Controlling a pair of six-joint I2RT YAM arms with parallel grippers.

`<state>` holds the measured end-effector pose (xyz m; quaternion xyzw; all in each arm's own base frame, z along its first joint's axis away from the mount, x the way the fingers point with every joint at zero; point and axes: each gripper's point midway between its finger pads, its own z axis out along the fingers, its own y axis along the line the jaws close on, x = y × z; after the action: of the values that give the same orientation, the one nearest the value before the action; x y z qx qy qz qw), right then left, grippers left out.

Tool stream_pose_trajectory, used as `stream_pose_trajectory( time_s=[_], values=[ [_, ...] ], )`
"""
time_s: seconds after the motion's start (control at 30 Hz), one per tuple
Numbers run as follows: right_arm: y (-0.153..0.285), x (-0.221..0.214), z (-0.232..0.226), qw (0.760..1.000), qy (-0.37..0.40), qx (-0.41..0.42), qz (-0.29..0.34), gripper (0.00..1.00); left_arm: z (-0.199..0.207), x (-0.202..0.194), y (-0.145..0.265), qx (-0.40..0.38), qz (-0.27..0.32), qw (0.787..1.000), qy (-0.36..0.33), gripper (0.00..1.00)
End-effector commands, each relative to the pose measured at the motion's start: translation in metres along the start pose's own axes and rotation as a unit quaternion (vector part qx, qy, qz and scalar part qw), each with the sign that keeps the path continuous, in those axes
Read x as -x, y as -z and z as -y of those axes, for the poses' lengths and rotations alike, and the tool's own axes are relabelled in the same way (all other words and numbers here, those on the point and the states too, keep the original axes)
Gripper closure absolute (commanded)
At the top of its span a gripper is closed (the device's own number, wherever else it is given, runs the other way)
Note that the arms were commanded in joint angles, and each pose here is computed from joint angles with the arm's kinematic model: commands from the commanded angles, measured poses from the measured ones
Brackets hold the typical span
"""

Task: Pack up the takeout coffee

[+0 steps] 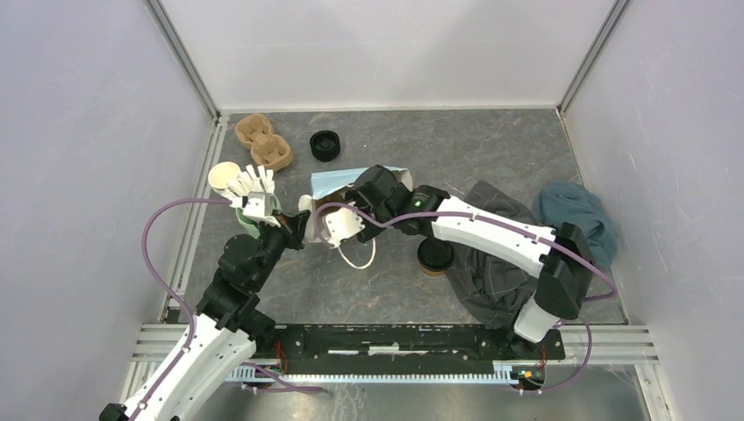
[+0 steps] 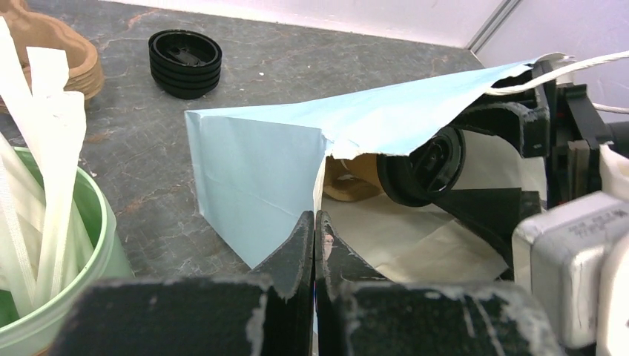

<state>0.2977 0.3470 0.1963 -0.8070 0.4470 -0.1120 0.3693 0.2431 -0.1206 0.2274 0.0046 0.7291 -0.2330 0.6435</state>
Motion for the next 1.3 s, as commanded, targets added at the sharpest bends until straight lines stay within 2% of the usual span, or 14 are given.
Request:
stream_pose_trajectory(
  time_s=[0.0,0.3,0.43,0.63,0.93,1.13,1.27],
  values=[
    [0.010,0.002,0.023,0.998,-0.030,-0.031,0.036,1.00,0.001,0.015,0.001,0.000,0.032,0.999,0.008,0.98],
    [-0.007,0.029,0.025,0.996,-0.042,0.019,0.072,1.00,0.000,-0.004,0.003,0.003,0.004,0.999,0.050,0.98],
    [-0.003,0.037,0.042,0.995,-0.050,0.001,0.080,1.00,-0.001,-0.011,0.004,0.007,-0.010,0.998,0.060,0.98],
    [-0.017,0.010,0.028,1.000,-0.015,-0.003,0.019,1.00,-0.002,-0.012,0.008,0.011,-0.008,0.997,0.075,0.98],
    [-0.038,0.018,0.027,0.999,0.006,-0.024,0.044,1.00,0.005,-0.008,0.009,-0.003,-0.012,0.997,0.081,0.98],
    [-0.032,0.036,0.016,0.998,-0.009,0.008,0.068,1.00,0.000,-0.002,0.005,0.012,0.000,0.998,0.069,0.98],
    [-0.024,0.027,0.033,0.997,-0.018,-0.041,0.059,1.00,0.000,-0.002,0.004,0.011,0.003,0.998,0.067,0.98]
  ],
)
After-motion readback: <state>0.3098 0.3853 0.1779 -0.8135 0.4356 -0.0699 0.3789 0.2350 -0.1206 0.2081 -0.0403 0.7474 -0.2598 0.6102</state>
